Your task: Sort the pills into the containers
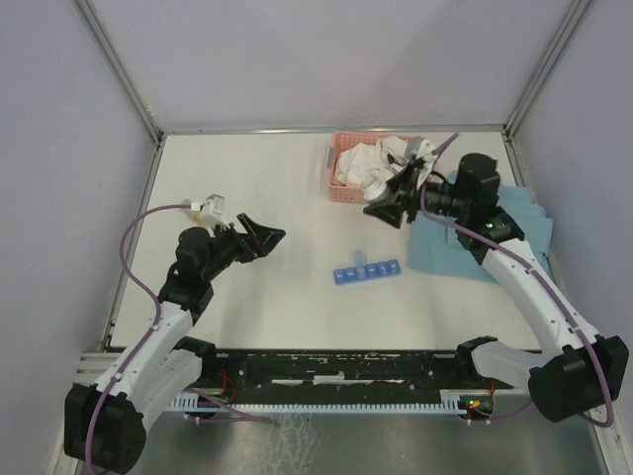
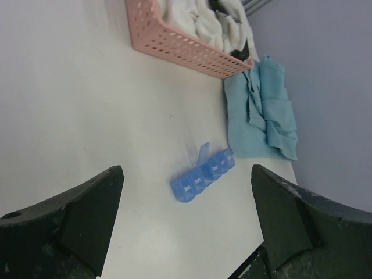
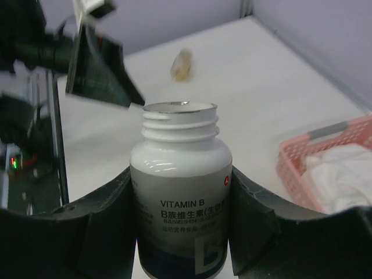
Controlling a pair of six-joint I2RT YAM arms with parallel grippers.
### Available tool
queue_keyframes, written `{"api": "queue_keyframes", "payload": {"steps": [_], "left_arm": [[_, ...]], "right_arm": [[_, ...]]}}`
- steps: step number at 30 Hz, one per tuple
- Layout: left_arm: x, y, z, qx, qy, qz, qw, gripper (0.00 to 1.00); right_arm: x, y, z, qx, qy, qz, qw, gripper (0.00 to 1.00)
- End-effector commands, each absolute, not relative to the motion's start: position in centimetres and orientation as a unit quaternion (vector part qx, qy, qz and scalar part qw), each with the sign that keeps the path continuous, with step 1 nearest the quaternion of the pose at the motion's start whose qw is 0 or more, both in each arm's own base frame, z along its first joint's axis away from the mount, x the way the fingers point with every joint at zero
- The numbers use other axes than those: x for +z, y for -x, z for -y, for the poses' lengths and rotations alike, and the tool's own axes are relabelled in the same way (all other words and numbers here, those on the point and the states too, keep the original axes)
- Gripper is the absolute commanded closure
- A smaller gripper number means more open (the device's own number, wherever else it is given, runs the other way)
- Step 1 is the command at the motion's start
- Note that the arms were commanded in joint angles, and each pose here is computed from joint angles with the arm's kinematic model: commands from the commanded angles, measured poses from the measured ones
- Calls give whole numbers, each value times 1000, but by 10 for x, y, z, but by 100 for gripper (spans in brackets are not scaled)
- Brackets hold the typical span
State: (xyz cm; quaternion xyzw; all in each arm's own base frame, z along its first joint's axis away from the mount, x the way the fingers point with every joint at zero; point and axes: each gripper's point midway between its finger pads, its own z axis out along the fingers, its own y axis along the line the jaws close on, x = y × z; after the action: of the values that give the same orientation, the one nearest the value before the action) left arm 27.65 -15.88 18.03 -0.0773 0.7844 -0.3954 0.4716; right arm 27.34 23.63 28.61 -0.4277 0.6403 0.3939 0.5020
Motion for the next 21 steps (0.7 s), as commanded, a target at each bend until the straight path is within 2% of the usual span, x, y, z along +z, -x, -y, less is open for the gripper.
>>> {"api": "queue_keyframes", "payload": {"steps": [1, 3, 6, 7, 9, 10, 12, 13, 14, 16, 17, 18, 20, 21], "left_arm": [[216, -262, 169, -442, 35, -744, 499, 4], [220, -257, 170, -454, 33, -736, 501, 4], [226, -250, 173, -471, 29, -726, 500, 4], [228, -248, 174, -476, 28, -723, 500, 4], [233, -245, 176, -484, 26, -719, 498, 4], [235, -243, 176, -487, 25, -717, 498, 4], [239, -241, 176, -492, 24, -712, 501, 4], [241, -240, 176, -493, 24, -710, 502, 4], [244, -240, 175, -494, 24, -708, 505, 4], [247, -239, 175, -494, 23, -707, 506, 4], [249, -239, 175, -494, 23, -706, 507, 4], [251, -239, 175, -496, 23, -704, 507, 4], [258, -237, 178, -509, 22, -695, 507, 4], [264, -236, 179, -521, 22, -686, 508, 4]], "right_arm": [[470, -277, -201, 457, 293, -502, 673, 99], [512, -262, -184, 504, 251, -452, 692, 99], [556, -201, -185, 625, 253, -353, 648, 99], [564, -179, -183, 640, 271, -319, 644, 99], [564, -151, -183, 601, 318, -295, 671, 99], [559, -159, -181, 556, 317, -324, 697, 99], [547, -207, -175, 507, 263, -420, 705, 99], [536, -230, -170, 505, 228, -453, 698, 99], [532, -232, -171, 528, 215, -443, 692, 99], [545, -171, -186, 583, 307, -333, 675, 99], [545, -150, -187, 573, 343, -300, 681, 99], [540, -164, -185, 551, 324, -340, 690, 99], [518, -246, -161, 429, 225, -477, 733, 99], [510, -269, -152, 393, 204, -518, 732, 99]]}}
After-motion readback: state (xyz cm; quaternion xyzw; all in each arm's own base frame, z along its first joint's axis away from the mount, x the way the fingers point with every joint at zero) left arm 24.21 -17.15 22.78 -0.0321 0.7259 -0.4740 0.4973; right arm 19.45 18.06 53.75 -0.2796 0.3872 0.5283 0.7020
